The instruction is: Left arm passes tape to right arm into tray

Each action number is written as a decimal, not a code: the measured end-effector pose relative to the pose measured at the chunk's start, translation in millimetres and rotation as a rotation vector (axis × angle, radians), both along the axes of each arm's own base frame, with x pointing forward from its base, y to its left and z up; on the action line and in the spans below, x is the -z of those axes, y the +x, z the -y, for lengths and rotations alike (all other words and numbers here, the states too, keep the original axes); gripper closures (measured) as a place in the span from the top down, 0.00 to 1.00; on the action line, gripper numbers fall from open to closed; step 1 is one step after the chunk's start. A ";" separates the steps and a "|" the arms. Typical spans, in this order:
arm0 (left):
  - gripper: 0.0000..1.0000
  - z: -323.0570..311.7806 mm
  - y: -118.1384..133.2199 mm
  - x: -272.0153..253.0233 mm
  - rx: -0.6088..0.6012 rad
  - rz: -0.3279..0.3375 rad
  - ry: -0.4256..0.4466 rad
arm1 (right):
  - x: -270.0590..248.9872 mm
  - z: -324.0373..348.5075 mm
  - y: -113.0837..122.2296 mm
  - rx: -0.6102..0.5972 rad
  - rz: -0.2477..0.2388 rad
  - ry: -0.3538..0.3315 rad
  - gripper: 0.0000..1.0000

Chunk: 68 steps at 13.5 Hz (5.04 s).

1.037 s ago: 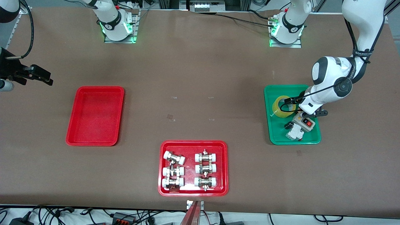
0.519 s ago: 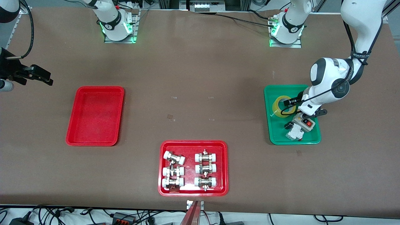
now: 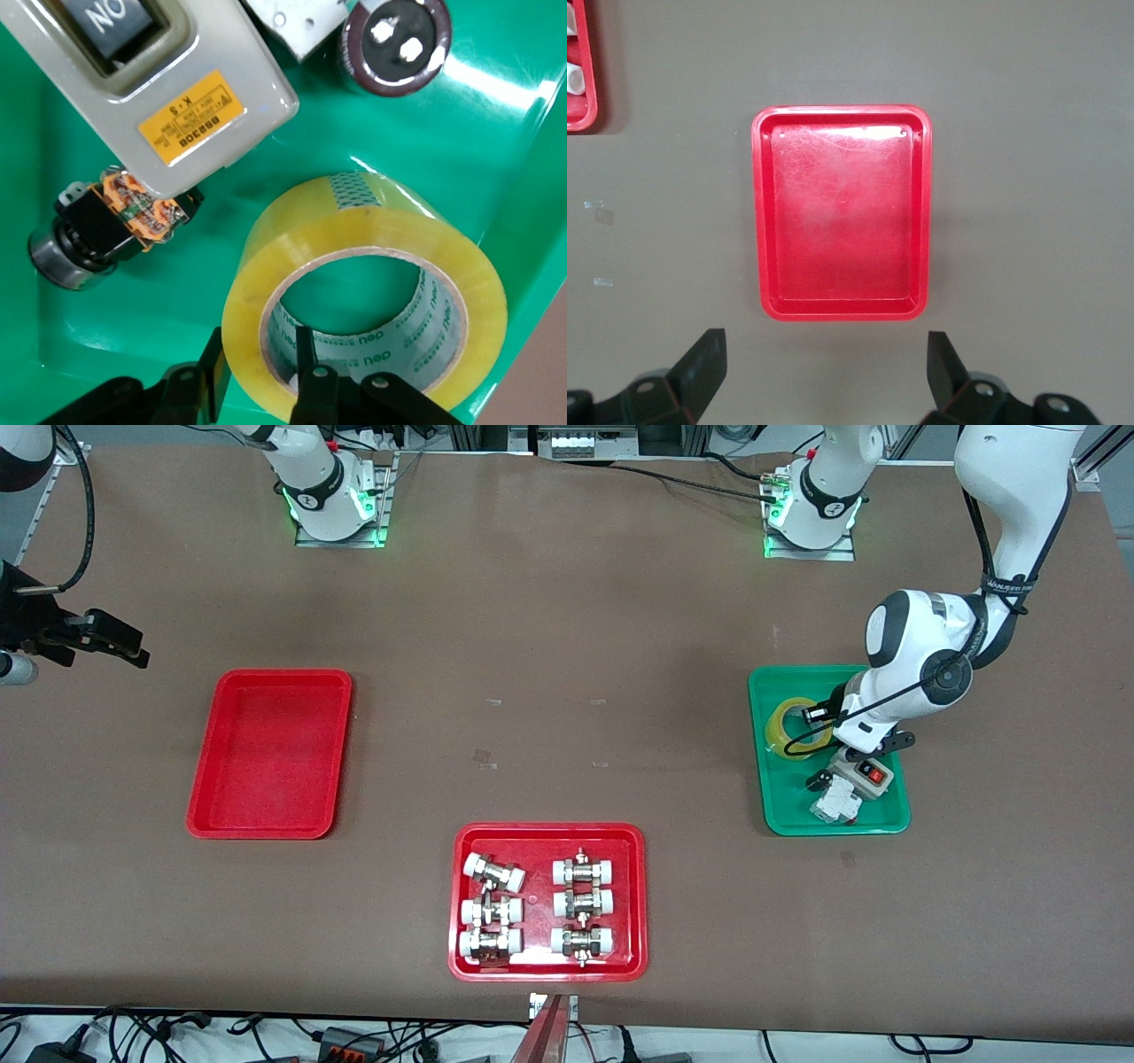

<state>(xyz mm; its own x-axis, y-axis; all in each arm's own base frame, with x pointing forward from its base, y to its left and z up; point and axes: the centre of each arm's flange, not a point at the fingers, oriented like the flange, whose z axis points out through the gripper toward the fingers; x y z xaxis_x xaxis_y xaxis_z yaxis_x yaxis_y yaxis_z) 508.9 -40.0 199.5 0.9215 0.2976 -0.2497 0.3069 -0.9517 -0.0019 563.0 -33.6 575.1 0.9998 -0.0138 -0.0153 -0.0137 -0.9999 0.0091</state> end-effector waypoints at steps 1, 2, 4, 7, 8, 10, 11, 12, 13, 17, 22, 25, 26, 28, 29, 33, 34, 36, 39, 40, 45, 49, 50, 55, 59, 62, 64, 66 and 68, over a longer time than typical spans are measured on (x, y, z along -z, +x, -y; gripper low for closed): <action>0.30 -0.4 0.6 -0.6 -0.001 0.001 0.000 | 0.0 0.1 0.0 0.000 0.000 0.000 1.00; 0.24 -2.0 2.6 -2.8 -0.004 0.004 0.001 | 0.0 0.2 0.1 0.000 0.001 0.000 1.00; 0.22 0.3 4.0 -6.6 0.004 -0.020 0.001 | 0.5 0.6 0.3 0.001 0.000 0.000 1.00; 0.22 13.0 19.7 -34.3 0.034 -0.053 -0.001 | -0.7 0.9 0.6 0.001 0.003 0.000 1.00; 0.22 23.0 27.3 -50.7 0.052 -0.057 -0.003 | -1.7 0.8 0.8 0.001 0.005 0.000 1.00; 0.22 39.7 44.7 -92.4 0.082 -0.060 -0.003 | -2.5 0.8 0.9 0.001 0.006 -0.001 1.00; 0.22 47.1 54.6 -120.2 0.098 -0.060 -0.004 | -2.6 0.7 0.9 0.001 0.007 -0.001 1.00; 0.22 56.2 64.3 -149.5 0.115 -0.051 -0.007 | -2.6 0.7 0.9 0.001 0.007 -0.001 1.00; 0.22 68.0 73.3 -178.4 0.130 -0.025 -0.013 | -2.6 0.7 0.9 0.001 0.006 -0.001 1.00; 0.22 127.1 84.5 -258.7 0.180 0.098 -0.050 | -2.5 0.5 0.8 0.001 0.005 0.000 1.00; 0.22 224.0 58.2 -329.0 0.307 0.208 -0.143 | 6.7 -5.6 3.5 -0.009 -0.018 0.008 1.00; 0.22 251.8 61.3 -299.9 0.317 0.172 -0.216 | 48.4 -32.4 16.1 -0.056 -0.109 0.010 1.00; 0.22 268.3 62.6 -286.3 0.302 0.172 -0.240 | 66.0 -48.5 21.5 -0.083 -0.139 0.008 1.00; 0.22 306.8 63.4 -255.0 0.207 0.160 -0.282 | 94.6 -74.4 28.5 -0.123 -0.187 0.008 1.00; 0.22 326.8 63.5 -242.1 0.162 0.147 -0.302 | 104.6 -80.1 30.9 -0.125 -0.203 0.027 1.00; 0.22 408.2 56.8 -207.3 -0.017 0.127 -0.381 | 121.4 -101.7 42.2 -0.132 -0.217 0.182 1.00; 0.22 420.9 54.6 -196.6 -0.065 0.115 -0.391 | 126.0 -112.9 44.2 -0.133 -0.220 0.242 1.00; 0.22 444.1 45.8 -182.9 -0.124 0.099 -0.409 | 138.6 -134.4 48.1 -0.144 -0.228 0.361 1.00; 0.22 469.8 39.1 -180.9 -0.222 0.133 -0.471 | 159.8 -159.5 56.9 -0.197 -0.208 0.542 1.00; 0.22 477.9 37.3 -180.8 -0.248 0.153 -0.500 | 166.9 -168.5 59.2 -0.226 -0.198 0.608 1.00; 0.22 491.5 32.6 -172.7 -0.338 0.142 -0.525 | 197.3 -191.1 69.0 -0.352 -0.118 0.896 1.00; 0.22 494.7 32.1 -173.9 -0.364 0.149 -0.541 | 207.8 -195.8 72.8 -0.436 -0.049 0.982 1.00; 0.22 495.4 31.6 -173.3 -0.366 0.148 -0.542 | 212.5 -196.7 73.5 -0.438 -0.045 0.997 1.00; 0.22 499.2 35.1 -174.3 -0.396 0.147 -0.547 | 218.1 -209.0 77.2 -0.453 -0.034 1.024 1.00; 0.22 509.4 34.9 -169.9 -0.416 0.156 -0.537 | 222.4 -218.9 78.5 -0.465 -0.039 1.022 1.00; 0.22 510.3 37.5 -171.0 -0.426 0.158 -0.541 | 224.9 -220.9 78.5 -0.480 -0.035 1.023 1.00; 0.22 509.6 38.5 -171.0 -0.427 0.159 -0.540 | 224.8 -221.1 78.5 -0.488 -0.031 1.024 0.96; 0.22 509.4 38.8 -171.2 -0.428 0.160 -0.540 | 224.6 -221.1 78.6 -0.490 -0.030 1.024 0.83; 0.22 509.1 39.4 -171.6 -0.429 0.161 -0.541 | 224.6 -220.9 78.7 -0.490 -0.029 1.024 0.57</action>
<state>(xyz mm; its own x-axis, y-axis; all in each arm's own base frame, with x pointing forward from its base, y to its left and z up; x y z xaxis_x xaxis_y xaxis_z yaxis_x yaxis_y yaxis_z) 548.4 -549.0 371.2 0.7884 0.5156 -0.3355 0.6119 -0.6010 0.5142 641.6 187.3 350.5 0.8933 0.4110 0.1819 0.3675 -0.4350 -0.8220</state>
